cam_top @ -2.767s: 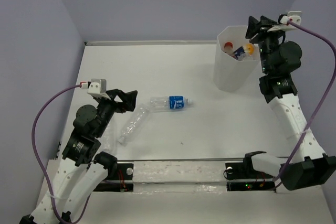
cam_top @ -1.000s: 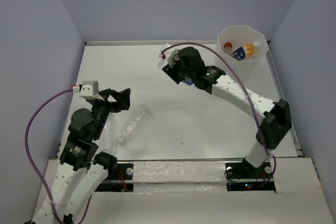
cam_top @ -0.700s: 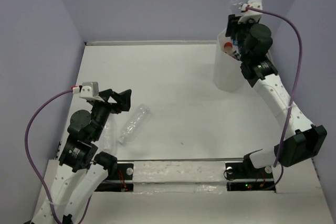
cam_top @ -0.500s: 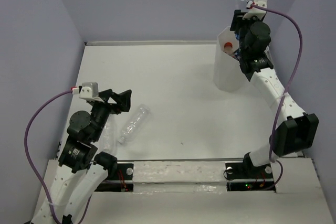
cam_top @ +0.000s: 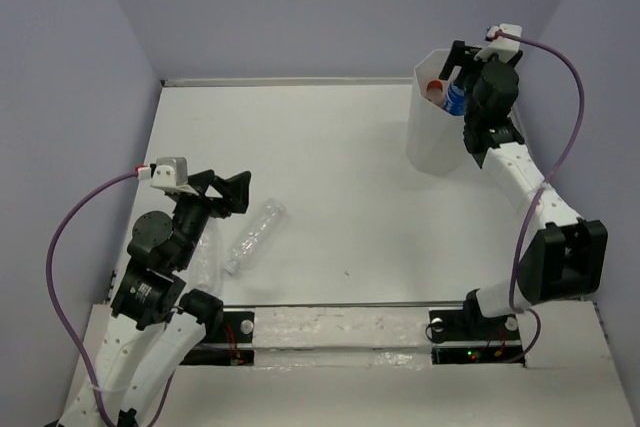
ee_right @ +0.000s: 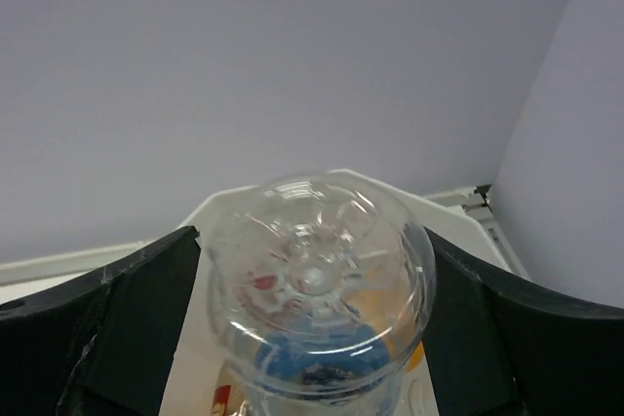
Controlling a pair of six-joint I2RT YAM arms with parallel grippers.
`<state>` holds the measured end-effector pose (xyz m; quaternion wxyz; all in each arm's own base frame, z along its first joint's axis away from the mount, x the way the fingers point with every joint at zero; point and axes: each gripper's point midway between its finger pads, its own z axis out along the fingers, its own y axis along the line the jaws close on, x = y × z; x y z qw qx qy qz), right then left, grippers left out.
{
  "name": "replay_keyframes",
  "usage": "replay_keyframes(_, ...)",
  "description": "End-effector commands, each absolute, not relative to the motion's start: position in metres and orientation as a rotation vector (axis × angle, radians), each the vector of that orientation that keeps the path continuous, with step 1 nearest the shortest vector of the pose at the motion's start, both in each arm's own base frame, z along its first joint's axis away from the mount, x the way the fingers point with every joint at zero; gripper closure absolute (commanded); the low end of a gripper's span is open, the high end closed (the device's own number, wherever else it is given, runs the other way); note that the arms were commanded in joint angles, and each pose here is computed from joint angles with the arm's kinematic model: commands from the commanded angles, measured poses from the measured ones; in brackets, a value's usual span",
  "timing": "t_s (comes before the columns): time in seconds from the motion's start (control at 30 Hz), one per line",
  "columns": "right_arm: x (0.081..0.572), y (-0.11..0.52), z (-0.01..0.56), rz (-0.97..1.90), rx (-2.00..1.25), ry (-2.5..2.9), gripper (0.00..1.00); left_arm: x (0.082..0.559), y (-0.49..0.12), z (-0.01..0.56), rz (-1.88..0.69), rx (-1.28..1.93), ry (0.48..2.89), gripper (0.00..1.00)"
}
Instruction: Put the plastic bottles in the bin
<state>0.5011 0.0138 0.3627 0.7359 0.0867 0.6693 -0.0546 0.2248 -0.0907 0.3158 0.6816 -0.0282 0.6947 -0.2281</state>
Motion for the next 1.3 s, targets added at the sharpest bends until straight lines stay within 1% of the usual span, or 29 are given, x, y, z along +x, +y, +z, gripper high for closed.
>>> replay_keyframes(0.0,0.454,0.005,0.440,-0.041,0.286,1.249,0.10,0.221,-0.091,0.340,-0.537,-0.058,1.490,0.01)
replay_keyframes(0.1,0.441,0.012,0.439,0.019,0.284,1.276,0.10,0.221,-0.091,0.340,-0.537,-0.060,1.490,0.01)
replay_keyframes(0.13,0.432,0.021,0.446,0.076,0.250,1.272,0.10,0.221,-0.091,0.340,-0.536,-0.059,1.491,0.01)
replay_keyframes(0.23,0.424,0.049,0.428,0.256,0.235,1.362,0.11,0.222,-0.089,0.341,-0.530,-0.067,1.486,0.01)
replay_keyframes(0.3,0.407,0.106,0.406,0.476,0.141,1.451,0.11,0.222,-0.087,0.342,-0.521,-0.076,1.483,0.01)
replay_keyframes(0.33,0.397,0.126,0.399,0.527,0.130,1.470,0.11,0.223,-0.085,0.341,-0.516,-0.081,1.484,0.01)
replay_keyframes(0.4,0.383,0.166,0.380,0.572,0.066,1.518,0.09,0.223,-0.083,0.341,-0.504,-0.093,1.484,0.01)
replay_keyframes(0.43,0.368,0.199,0.365,0.601,0.027,1.560,0.08,0.224,-0.083,0.341,-0.502,-0.094,1.485,0.01)
replay_keyframes(0.57,0.346,0.264,0.315,0.700,-0.020,1.691,0.03,0.224,-0.083,0.342,-0.504,-0.093,1.484,0.01)
replay_keyframes(0.6,0.338,0.288,0.294,0.741,-0.048,1.744,0.02,0.224,-0.082,0.341,-0.501,-0.095,1.485,0.01)
replay_keyframes(0.7,0.318,0.336,0.256,0.884,-0.046,1.836,0.01,0.224,-0.081,0.342,-0.497,-0.101,1.482,0.01)
replay_keyframes(0.73,0.319,0.351,0.224,0.870,-0.048,1.909,0.00,0.223,-0.080,0.342,-0.498,-0.101,1.480,0.01)
replay_keyframes(0.77,0.320,0.357,0.210,0.853,-0.018,1.940,0.00,0.223,-0.080,0.343,-0.498,-0.101,1.477,0.01)
replay_keyframes(0.8,0.311,0.375,0.205,0.908,0.009,1.967,0.00,0.223,-0.080,0.342,-0.497,-0.102,1.478,0.01)
replay_keyframes(0.83,0.310,0.386,0.184,0.894,0.013,2.009,0.00,0.223,-0.079,0.342,-0.495,-0.104,1.478,0.01)
replay_keyframes(0.97,0.298,0.421,0.178,1.019,0.054,2.029,0.00,0.222,-0.080,0.343,-0.500,-0.100,1.476,0.01)
replay_keyframes(1.17,0.273,0.465,0.135,1.195,0.129,2.169,0.00,0.218,-0.082,0.344,-0.518,-0.087,1.467,0.01)
replay_keyframes(1.2,0.272,0.469,0.117,1.187,0.134,2.208,0.00,0.218,-0.082,0.345,-0.522,-0.088,1.465,0.01)
replay_keyframes(1.27,0.269,0.482,0.114,1.231,0.142,2.221,0.00,0.217,-0.083,0.345,-0.524,-0.084,1.463,0.01)
